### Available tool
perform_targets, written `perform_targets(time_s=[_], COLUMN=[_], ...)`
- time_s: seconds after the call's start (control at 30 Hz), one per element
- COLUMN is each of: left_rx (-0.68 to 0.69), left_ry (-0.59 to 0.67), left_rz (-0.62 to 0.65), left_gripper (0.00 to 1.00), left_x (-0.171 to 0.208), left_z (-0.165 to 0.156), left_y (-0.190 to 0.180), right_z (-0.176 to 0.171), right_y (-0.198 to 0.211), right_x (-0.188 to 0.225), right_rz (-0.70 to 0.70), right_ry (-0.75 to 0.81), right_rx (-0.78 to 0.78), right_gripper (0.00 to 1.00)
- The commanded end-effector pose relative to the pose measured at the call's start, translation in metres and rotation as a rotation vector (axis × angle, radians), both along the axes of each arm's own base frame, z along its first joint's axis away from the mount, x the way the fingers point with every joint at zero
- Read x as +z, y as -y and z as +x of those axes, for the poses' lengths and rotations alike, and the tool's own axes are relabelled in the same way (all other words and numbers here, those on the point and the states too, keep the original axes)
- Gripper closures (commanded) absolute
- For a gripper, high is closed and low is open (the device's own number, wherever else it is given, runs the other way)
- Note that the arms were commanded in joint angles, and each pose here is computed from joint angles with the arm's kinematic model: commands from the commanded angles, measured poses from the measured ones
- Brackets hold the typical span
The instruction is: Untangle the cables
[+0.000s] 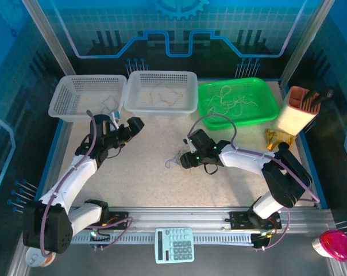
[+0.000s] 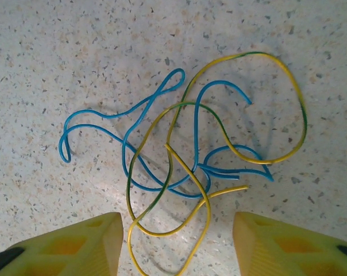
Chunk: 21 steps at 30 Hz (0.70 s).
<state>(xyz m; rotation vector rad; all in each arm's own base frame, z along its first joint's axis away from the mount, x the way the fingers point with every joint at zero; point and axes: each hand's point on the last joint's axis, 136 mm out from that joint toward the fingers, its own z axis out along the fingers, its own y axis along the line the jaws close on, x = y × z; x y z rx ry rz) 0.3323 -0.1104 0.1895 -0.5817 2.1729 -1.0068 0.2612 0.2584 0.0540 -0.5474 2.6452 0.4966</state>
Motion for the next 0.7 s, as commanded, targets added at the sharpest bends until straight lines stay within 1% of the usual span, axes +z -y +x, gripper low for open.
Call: perform_targets(time_s=[0.0, 0.17, 0.33, 0.47, 0.57, 0.67], left_rx=[-0.005, -0.01, -0.015, -0.018, -0.017, -0.018], left_ry=[0.031, 0.033, 0.037, 0.041, 0.045, 0.048], left_rz=[-0.012, -0.017, -0.018, -0.017, -0.017, -0.017], left_gripper=[0.01, 0.01, 0.01, 0.01, 0.01, 0.01], left_x=[0.011, 0.012, 0.013, 0.015, 0.017, 0.018], left_z=[0.002, 0.006, 0.005, 0.004, 0.005, 0.005], left_y=[0.004, 0.007, 0.009, 0.009, 0.009, 0.009], right_z=[0.011, 0.014, 0.016, 0.015, 0.014, 0.016], right_y=[-0.011, -0.018, -0.019, -0.019, -0.02, -0.021], right_x=[0.011, 0.004, -0.006, -0.017, -0.022, -0.018], right_rz=[0.012, 0.009, -0.004, -0.017, -0.019, -0.017], right_ry=[0.029, 0.008, -0.008, -0.03, -0.039, -0.026], right_rx=[-0.003, 0.009, 0.0, -0.006, -0.004, 0.005], right_gripper=[0.48, 0.54, 0.56, 0.61, 0.71, 0.86])
